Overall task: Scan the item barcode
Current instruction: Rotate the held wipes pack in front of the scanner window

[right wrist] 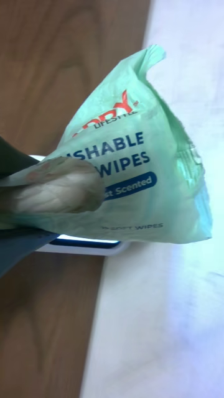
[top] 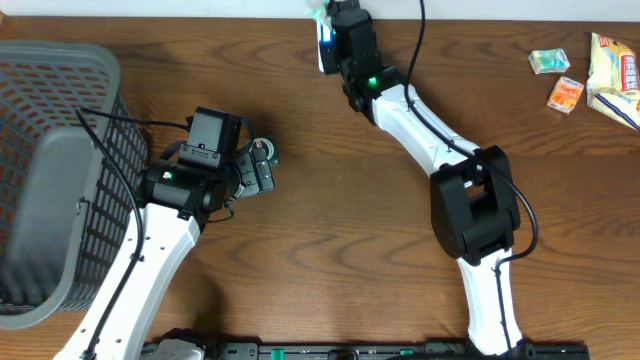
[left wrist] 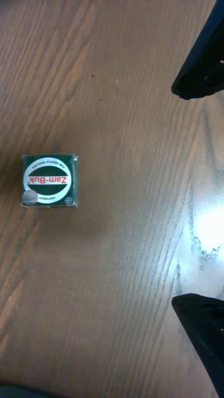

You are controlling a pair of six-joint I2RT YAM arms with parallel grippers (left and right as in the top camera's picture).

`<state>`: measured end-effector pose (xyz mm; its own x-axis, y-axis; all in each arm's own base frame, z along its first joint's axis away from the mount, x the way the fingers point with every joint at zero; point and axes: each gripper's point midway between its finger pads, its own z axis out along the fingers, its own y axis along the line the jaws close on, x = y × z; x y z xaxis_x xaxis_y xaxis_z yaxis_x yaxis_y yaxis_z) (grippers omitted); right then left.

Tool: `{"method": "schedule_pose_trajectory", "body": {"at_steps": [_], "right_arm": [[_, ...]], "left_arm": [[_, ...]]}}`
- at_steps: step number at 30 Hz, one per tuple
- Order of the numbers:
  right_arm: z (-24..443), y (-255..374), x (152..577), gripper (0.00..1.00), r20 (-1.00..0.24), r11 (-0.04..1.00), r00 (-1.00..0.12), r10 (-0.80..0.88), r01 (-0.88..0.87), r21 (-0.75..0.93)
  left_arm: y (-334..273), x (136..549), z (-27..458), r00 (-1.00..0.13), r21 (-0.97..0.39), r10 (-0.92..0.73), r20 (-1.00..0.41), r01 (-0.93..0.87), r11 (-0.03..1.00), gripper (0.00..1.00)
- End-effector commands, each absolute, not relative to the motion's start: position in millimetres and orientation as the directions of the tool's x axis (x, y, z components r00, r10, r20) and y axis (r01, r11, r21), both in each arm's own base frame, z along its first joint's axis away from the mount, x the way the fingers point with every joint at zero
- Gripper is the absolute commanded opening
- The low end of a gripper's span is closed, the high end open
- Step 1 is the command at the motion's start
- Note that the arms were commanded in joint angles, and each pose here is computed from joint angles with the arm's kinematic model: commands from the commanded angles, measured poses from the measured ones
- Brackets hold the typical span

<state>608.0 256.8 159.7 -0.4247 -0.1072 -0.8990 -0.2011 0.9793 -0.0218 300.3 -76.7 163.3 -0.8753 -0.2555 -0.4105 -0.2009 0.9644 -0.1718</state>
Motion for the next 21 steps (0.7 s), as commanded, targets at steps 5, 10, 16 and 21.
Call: {"method": "schedule_pose_trajectory", "body": {"at_steps": [5,10,16,21], "right_arm": [[168.1,254.5,632.9,0.06,-0.95,0.985,-0.308,-0.05,-0.174,0.005],[163.0,248.5,642.1,0.08,-0.959,0.986,-0.281,-0.031,-0.166,0.017],[153.5,240.9,646.4,0.13,-0.947,0.971,-0.321,-0.01,-0.229,0.067],[136.5,232.8,643.2,0.1,-0.921,0.97,-0.388,-0.026,-0.234,0.071]], "left_arm": [[-76.5,302.5,168.5,-0.869,-0.177,-0.26,-0.421,-0.202,0.963,0.98],[-76.5,302.5,168.5,-0.869,-0.177,-0.26,-0.421,-0.202,0.963,0.98],[-76.5,302.5,168.5,-0.869,-0.177,-0.26,-0.421,-0.202,0.963,0.98],[-76.5,302.5,168.5,-0.869,-0.177,-0.26,-0.421,-0.202,0.963,0.98]]}}
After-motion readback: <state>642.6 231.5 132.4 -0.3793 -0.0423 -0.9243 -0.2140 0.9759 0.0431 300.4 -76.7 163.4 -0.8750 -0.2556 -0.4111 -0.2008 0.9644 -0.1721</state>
